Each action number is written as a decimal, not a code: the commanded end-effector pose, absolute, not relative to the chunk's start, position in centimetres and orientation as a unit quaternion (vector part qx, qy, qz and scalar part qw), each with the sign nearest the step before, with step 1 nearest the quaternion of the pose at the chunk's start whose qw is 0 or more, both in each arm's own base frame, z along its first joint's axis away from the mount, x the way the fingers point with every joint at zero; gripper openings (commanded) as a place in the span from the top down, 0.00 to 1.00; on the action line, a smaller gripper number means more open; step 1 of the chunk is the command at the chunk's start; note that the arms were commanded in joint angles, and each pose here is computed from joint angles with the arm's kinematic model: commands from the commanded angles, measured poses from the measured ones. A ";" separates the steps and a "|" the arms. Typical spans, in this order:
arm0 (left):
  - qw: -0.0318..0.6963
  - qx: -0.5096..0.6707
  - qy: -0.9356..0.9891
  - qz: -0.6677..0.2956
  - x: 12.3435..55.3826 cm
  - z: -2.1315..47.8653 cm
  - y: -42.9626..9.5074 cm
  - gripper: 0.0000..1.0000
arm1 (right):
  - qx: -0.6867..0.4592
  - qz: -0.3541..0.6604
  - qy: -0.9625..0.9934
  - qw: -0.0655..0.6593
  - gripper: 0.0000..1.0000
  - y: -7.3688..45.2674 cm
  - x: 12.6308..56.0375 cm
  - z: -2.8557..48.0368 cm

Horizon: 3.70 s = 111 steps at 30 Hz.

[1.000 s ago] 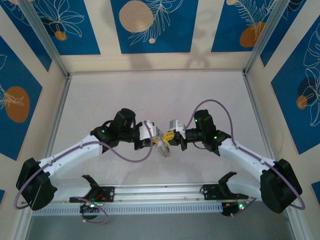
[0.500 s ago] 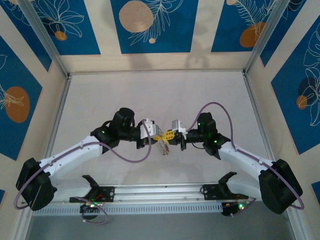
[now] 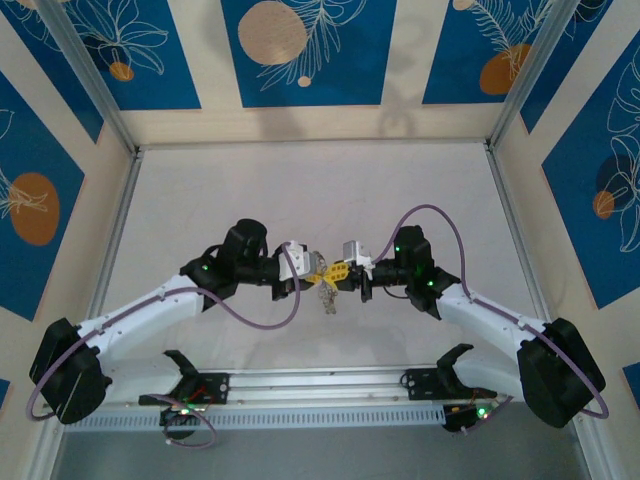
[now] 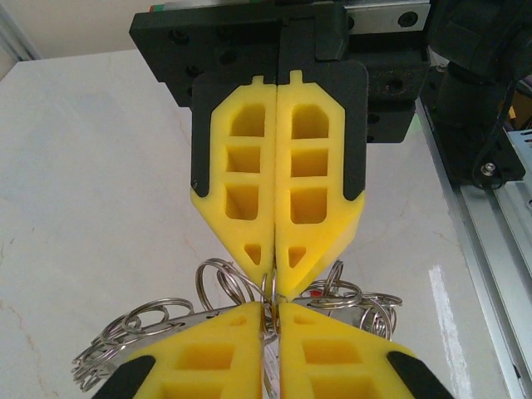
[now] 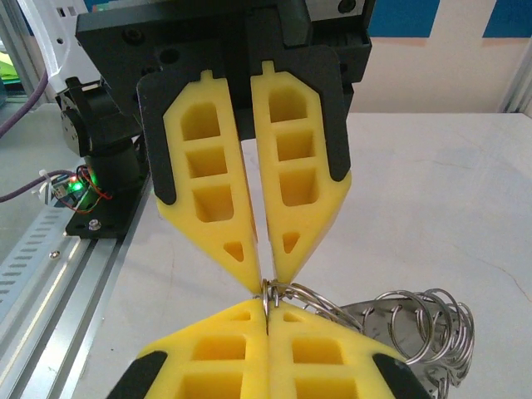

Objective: Put the keys on the keyring

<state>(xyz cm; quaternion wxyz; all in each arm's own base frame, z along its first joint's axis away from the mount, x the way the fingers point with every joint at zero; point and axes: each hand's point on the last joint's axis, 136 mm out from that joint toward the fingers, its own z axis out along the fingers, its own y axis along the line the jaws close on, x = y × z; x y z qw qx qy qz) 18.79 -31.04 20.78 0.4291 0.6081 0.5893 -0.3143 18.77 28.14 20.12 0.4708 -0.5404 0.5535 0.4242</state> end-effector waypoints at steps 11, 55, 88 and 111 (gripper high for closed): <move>0.396 0.607 0.612 -0.317 18.8 18.4 -31.2 0.81 | -0.540 0.422 0.530 0.499 1.00 28.5 19.0 21.9; 0.425 0.601 0.585 -0.340 18.3 19.5 -31.5 0.88 | -0.551 0.426 0.526 0.488 1.00 29.4 18.7 21.8; 0.375 0.682 0.599 -0.189 18.6 19.8 -28.8 1.00 | -0.625 0.350 0.550 0.430 0.72 28.0 17.2 20.3; 0.377 0.750 0.475 -0.266 14.2 21.6 -29.8 1.00 | -0.674 0.343 0.449 0.477 0.66 29.9 15.4 21.3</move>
